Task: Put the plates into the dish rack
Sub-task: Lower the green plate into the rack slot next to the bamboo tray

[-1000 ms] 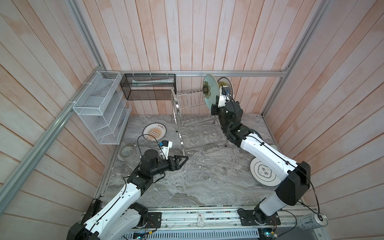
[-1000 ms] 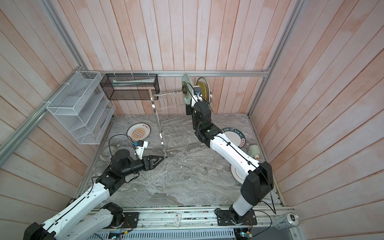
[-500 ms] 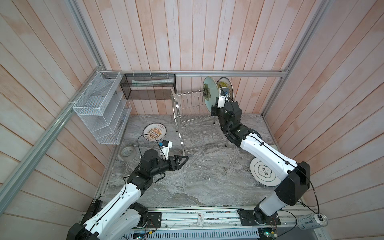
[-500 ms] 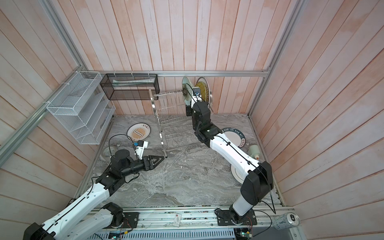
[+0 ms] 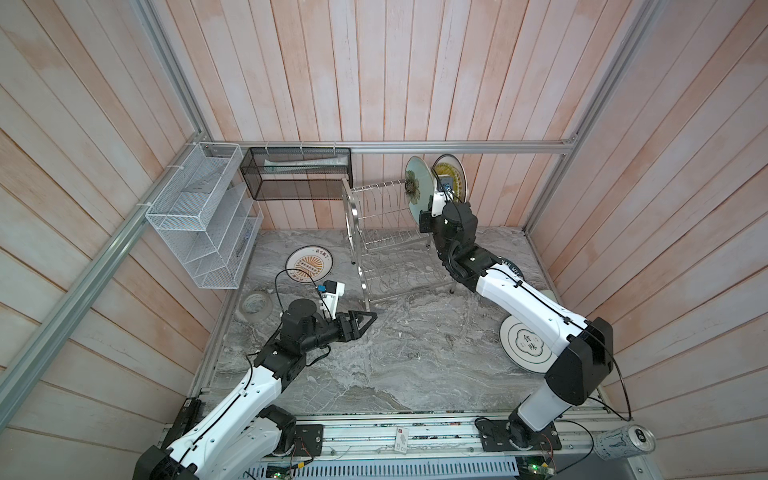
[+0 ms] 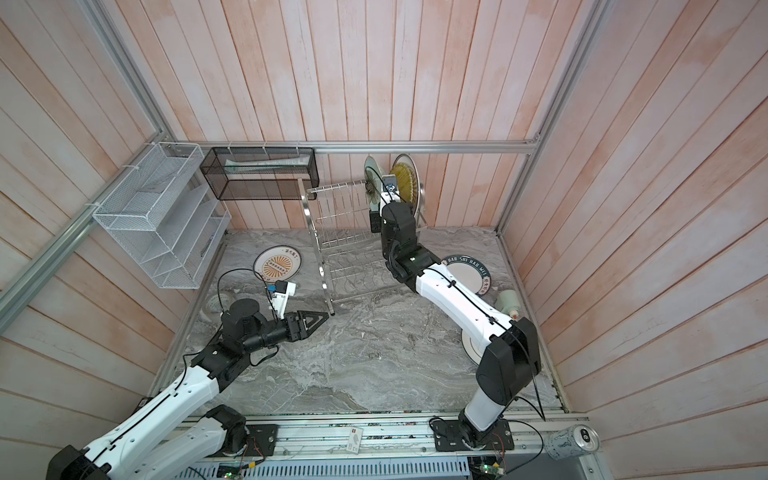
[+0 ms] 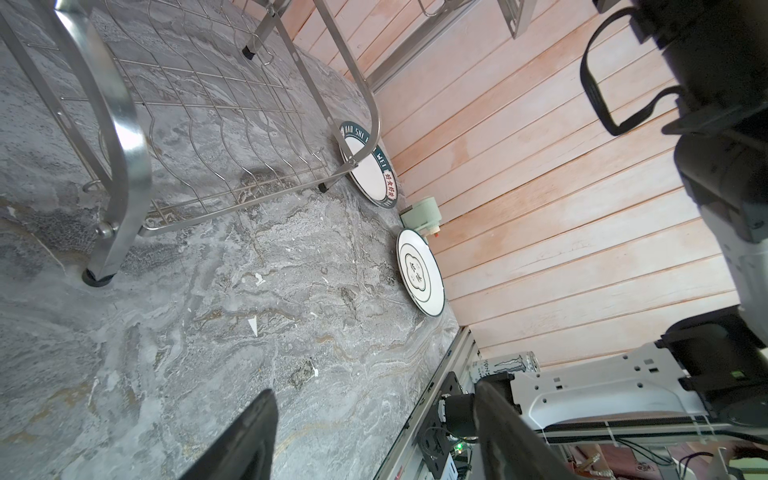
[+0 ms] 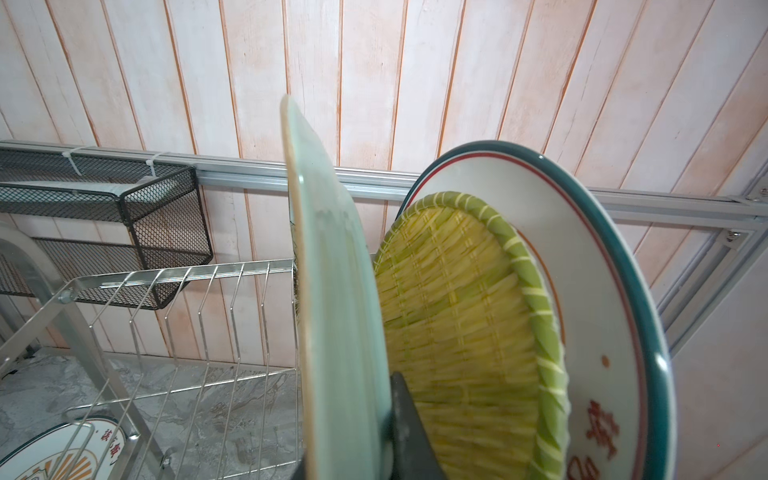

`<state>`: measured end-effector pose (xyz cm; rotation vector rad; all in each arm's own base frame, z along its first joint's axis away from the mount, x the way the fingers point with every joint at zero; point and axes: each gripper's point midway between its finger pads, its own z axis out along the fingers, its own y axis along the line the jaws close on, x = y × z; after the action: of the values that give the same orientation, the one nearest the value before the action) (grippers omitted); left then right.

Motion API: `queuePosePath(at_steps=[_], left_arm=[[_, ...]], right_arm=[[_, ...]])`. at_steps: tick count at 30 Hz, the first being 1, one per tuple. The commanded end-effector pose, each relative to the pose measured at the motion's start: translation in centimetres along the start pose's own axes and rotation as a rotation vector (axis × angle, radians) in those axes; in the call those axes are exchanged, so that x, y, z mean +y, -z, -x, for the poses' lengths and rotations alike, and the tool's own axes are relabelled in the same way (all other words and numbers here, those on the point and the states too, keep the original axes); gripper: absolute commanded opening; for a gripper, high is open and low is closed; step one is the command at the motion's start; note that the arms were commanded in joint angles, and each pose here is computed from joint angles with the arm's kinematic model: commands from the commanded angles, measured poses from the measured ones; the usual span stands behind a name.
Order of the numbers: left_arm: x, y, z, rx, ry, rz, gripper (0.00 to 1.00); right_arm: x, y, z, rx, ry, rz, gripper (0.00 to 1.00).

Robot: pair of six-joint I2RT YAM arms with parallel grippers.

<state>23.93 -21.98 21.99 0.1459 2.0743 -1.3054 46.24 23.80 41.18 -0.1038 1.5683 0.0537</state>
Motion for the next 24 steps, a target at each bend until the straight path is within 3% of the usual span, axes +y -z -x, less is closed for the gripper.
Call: queuePosePath(at_steps=[1,20,24], left_arm=[[0.0,0.0,-0.1,-0.003,-0.017,-0.002,0.76],[0.5,-0.6,-0.6,0.029,0.009,-0.002,0.77],[0.4,-0.5,-0.6,0.029,0.008,-0.003,0.77]], right_arm=[[-0.8,0.8,5.6,-0.150,-0.096,-0.028,0.00],[0.0,-0.1,4.4,-0.108,-0.063,-0.014,0.00],[0.0,0.0,4.5,-0.110,-0.068,-0.012,0.08]])
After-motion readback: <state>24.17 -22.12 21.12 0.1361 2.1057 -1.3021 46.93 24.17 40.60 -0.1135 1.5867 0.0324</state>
